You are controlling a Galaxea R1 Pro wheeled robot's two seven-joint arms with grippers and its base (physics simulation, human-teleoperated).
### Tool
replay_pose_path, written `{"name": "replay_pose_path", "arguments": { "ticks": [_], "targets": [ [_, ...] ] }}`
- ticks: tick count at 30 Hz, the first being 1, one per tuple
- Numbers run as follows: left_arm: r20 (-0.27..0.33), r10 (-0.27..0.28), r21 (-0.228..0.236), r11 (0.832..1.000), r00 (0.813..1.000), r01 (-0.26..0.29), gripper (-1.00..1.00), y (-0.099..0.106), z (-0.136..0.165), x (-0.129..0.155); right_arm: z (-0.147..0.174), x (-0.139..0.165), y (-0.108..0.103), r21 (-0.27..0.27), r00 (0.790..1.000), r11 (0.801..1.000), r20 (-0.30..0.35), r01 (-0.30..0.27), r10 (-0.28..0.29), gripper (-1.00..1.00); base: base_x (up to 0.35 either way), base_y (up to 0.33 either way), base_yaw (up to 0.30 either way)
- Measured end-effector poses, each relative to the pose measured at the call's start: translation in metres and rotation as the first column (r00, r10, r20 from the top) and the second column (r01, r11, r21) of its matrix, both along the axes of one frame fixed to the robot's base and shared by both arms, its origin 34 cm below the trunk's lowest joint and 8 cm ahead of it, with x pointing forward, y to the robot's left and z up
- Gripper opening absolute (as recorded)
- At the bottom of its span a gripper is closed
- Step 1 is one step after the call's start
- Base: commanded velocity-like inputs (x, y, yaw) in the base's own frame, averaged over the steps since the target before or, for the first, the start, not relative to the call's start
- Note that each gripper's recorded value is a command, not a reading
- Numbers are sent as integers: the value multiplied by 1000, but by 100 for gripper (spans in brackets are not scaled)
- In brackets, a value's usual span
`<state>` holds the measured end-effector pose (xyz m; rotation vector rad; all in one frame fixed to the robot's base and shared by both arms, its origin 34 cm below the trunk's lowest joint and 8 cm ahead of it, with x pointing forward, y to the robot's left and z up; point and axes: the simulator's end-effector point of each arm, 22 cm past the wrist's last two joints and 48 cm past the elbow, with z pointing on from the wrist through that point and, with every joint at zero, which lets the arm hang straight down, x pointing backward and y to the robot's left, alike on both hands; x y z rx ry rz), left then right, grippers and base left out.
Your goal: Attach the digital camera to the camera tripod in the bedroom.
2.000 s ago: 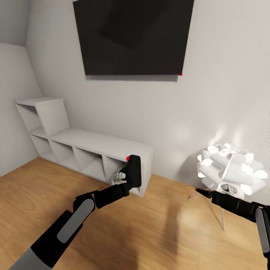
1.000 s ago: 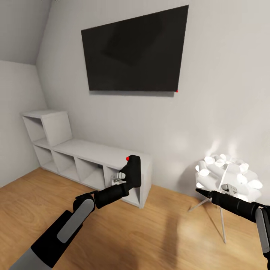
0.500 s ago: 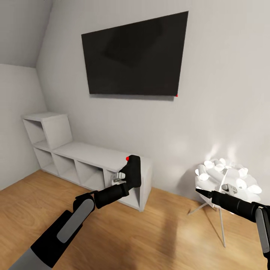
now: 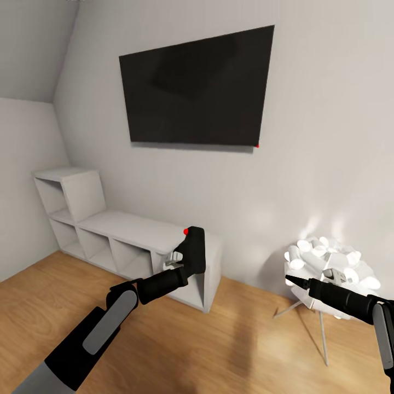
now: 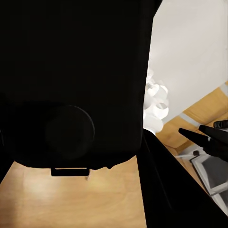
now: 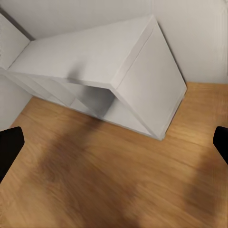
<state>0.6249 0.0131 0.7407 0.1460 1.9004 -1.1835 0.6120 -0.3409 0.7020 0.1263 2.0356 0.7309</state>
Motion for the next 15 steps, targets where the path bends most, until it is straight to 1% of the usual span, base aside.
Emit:
{"name": "replay_pose_path", "arguments": {
  "ticks": [15],
  "targets": [
    [-1, 0, 0, 1000, 1000, 0, -100, 0, 32, 7, 32, 7, 0, 0, 1000, 1000, 0, 0, 0, 100, 0, 0, 0]
  ]
}}
